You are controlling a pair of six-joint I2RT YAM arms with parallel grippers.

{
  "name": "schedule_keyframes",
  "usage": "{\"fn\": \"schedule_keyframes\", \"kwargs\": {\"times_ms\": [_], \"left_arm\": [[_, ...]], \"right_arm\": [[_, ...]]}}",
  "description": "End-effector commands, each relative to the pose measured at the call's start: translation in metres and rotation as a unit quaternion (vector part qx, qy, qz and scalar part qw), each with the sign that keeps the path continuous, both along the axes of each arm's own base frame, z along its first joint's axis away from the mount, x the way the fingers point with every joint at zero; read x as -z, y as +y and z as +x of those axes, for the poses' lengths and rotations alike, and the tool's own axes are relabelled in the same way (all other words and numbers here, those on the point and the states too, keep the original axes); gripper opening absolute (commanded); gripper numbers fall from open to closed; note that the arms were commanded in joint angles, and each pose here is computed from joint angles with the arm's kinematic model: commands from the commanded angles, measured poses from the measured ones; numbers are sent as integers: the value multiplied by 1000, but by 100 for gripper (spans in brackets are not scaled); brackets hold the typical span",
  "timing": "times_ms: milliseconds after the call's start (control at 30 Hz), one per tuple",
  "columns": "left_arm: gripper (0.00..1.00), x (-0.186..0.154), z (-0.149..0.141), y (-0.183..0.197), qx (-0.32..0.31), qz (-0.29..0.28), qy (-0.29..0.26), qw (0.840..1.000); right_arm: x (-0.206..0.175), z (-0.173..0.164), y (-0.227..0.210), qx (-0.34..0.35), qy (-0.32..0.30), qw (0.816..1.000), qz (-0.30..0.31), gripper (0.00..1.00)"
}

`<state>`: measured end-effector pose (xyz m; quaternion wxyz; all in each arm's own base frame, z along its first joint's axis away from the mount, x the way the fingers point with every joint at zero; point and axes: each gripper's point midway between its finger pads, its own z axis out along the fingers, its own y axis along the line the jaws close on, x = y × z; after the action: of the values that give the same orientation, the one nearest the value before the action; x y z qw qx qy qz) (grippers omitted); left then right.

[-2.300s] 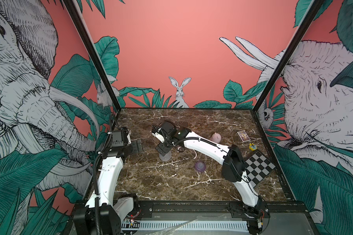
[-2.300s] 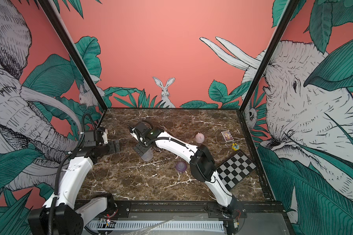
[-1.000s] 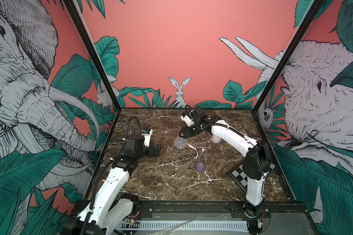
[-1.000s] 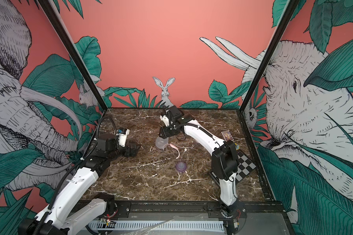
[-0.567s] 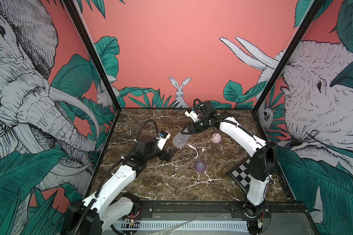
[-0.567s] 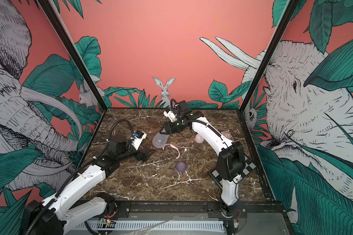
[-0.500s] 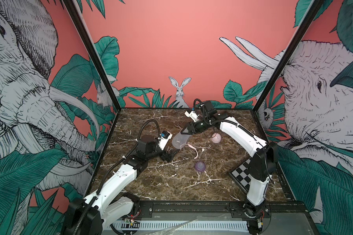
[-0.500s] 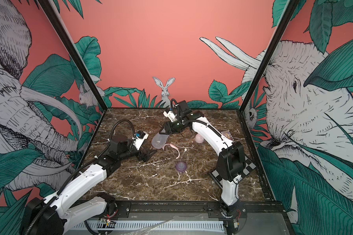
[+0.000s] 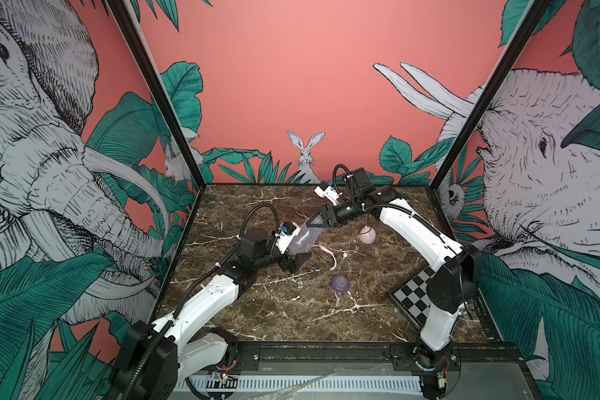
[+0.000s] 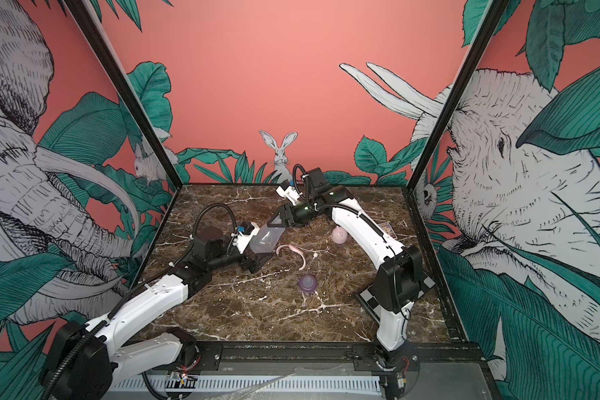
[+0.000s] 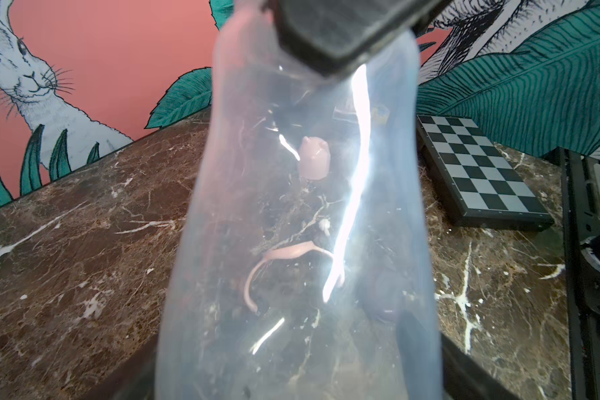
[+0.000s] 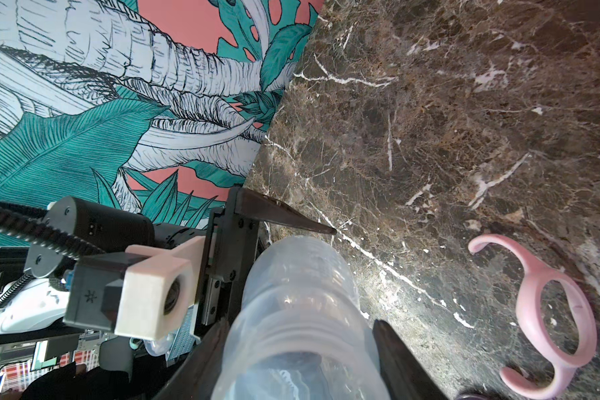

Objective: Assemble the baby bottles
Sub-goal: Pick up the baby bottle from the center of the board.

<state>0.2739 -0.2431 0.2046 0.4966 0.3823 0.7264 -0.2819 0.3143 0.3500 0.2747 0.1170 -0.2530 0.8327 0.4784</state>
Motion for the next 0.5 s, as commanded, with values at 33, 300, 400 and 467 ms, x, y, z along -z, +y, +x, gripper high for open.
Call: {"fn": "schedule_keyframes", "kwargs": {"times_ms": [33, 300, 400, 467], "left_arm": [[93, -26, 9, -7, 3, -19, -46, 999], [88, -29, 13, -10, 2, -23, -46, 999], [92, -28, 11, -13, 10, -19, -46, 999], [91, -28, 10, -13, 11, -18, -50, 999]], "right_arm": [[-8, -6, 1, -19, 4, 1000, 18, 49], [-2, -7, 0, -20, 10, 1000, 10, 48], [4, -6, -2, -21, 9, 1000, -6, 48], [5, -5, -2, -21, 9, 1000, -6, 47]]}}
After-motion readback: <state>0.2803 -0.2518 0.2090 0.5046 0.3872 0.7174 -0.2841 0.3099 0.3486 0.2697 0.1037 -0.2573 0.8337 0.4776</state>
